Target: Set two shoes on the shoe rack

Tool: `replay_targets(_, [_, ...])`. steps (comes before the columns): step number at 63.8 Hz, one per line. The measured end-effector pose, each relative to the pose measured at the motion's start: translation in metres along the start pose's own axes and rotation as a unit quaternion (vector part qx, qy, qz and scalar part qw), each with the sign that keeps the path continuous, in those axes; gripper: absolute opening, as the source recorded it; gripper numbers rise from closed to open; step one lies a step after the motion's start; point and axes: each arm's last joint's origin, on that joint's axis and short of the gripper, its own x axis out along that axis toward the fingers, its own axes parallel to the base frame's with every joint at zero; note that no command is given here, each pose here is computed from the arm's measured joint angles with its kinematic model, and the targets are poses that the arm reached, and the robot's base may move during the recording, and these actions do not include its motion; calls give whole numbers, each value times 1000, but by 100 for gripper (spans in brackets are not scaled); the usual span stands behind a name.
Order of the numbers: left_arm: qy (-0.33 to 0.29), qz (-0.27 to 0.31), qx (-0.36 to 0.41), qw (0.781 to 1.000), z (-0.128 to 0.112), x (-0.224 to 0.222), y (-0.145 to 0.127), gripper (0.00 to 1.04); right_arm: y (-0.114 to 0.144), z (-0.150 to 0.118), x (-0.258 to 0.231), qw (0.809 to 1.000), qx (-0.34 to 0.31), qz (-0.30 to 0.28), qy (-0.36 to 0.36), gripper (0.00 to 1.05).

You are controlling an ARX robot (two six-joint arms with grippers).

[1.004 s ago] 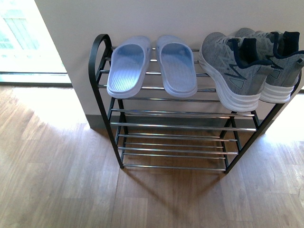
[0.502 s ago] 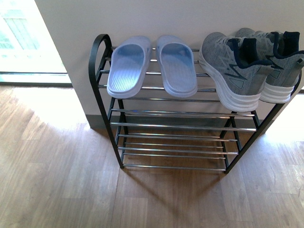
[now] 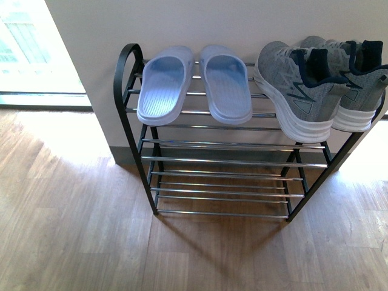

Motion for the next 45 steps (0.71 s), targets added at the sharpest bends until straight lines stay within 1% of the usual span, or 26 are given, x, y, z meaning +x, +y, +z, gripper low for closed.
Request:
replay_targets(5, [0, 0, 0, 1000, 0, 0, 0, 36, 0, 0, 0, 1000, 0, 0, 0, 96])
replay_targets(6, [0, 0, 0, 1000, 0, 0, 0, 40, 0, 0, 0, 1000, 0, 0, 0, 96])
replay_targets(7, [0, 0, 0, 1000, 0, 0, 0, 42, 0, 0, 0, 1000, 0, 0, 0, 96])
replay_targets(9, [0, 0, 0, 1000, 0, 0, 0, 49, 0, 0, 0, 1000, 0, 0, 0, 96])
replay_targets(23, [0, 0, 0, 1000, 0, 0, 0, 86, 0, 0, 0, 1000, 0, 0, 0, 96])
replay_targets(25, [0, 0, 0, 1000, 0, 0, 0, 93, 0, 0, 0, 1000, 0, 0, 0, 96])
replay_targets(27, [0, 0, 0, 1000, 0, 0, 0, 97, 0, 0, 0, 1000, 0, 0, 0, 96])
replay_targets(31, [0, 0, 1, 1000, 0, 0, 0, 95, 0, 0, 0, 1000, 0, 0, 0, 96])
replay_targets(45, [0, 0, 1, 1000, 0, 0, 0, 95, 0, 0, 0, 1000, 0, 0, 0, 96])
